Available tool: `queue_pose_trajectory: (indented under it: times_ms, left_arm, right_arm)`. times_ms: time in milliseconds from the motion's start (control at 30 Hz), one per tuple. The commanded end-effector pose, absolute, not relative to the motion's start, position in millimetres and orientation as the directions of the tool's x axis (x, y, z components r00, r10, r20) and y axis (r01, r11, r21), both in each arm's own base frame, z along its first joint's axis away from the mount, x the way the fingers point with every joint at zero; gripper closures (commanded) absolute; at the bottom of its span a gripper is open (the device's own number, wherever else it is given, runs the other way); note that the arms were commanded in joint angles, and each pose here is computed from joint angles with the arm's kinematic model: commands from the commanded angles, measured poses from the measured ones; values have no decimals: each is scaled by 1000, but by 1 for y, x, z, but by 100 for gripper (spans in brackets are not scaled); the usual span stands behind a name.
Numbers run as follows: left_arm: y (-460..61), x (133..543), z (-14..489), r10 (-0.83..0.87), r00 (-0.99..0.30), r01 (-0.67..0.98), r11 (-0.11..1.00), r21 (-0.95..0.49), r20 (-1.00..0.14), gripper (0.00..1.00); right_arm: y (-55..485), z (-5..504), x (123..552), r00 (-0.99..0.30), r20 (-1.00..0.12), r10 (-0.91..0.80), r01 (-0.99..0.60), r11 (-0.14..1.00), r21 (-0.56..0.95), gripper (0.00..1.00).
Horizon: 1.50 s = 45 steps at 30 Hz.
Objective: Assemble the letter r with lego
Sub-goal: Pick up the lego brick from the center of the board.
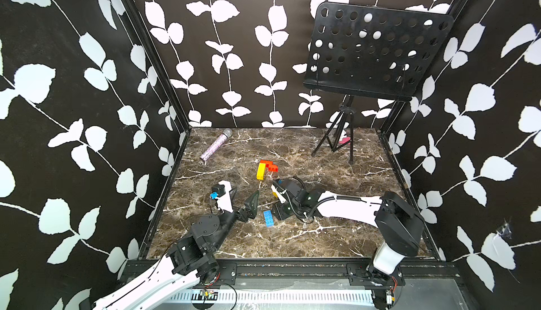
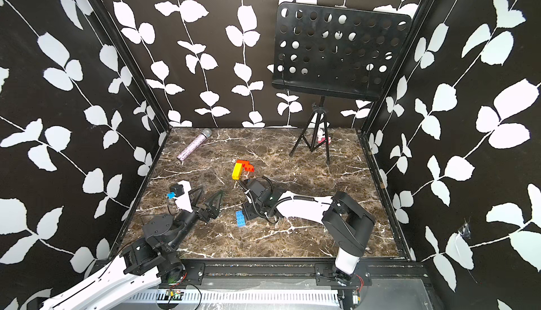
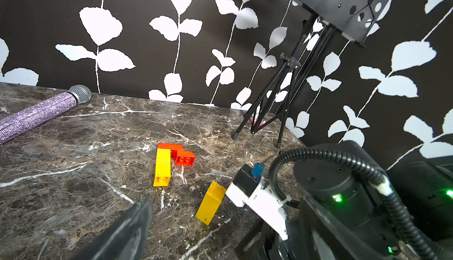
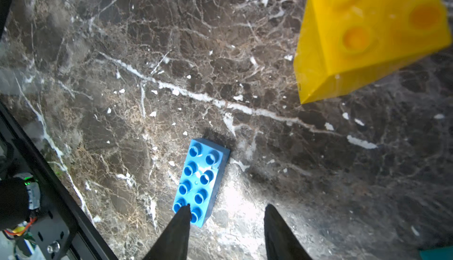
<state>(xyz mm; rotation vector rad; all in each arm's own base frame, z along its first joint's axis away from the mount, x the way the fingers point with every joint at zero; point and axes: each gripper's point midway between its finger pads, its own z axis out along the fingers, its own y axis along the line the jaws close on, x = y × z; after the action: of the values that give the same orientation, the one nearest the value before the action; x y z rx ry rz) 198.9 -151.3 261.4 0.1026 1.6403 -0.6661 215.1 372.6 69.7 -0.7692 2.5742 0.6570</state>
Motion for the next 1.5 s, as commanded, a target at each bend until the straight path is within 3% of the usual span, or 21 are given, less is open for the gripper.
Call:
queue_pose_trajectory:
  times_ms: [0,633,1267,1367,1467]
  left_arm:
    - [-142,197,277,-351,-171,422,818,-390,-921,5]
    - [-136,197,275,-352,-175,397,829,-393,-919,5]
    - [-134,200,267,-345,-189,372,842,-392,-919,5]
    - [-134,200,267,-343,-189,367,844,-390,-920,5]
    - [-133,200,266,-342,-188,362,847,-388,-921,5]
  right_arm:
    - [381,63,207,-743,-461,-486,-642,711,286,51]
    - [397,26,207,-729,-390,-562,-656,736,166,49]
    - [390,26,213,-671,-425,-607,-695,715,76,56]
    - [390,26,214,-658,-430,-618,-706,706,65,60]
    - [387,29,214,-638,-443,-630,-721,691,55,72]
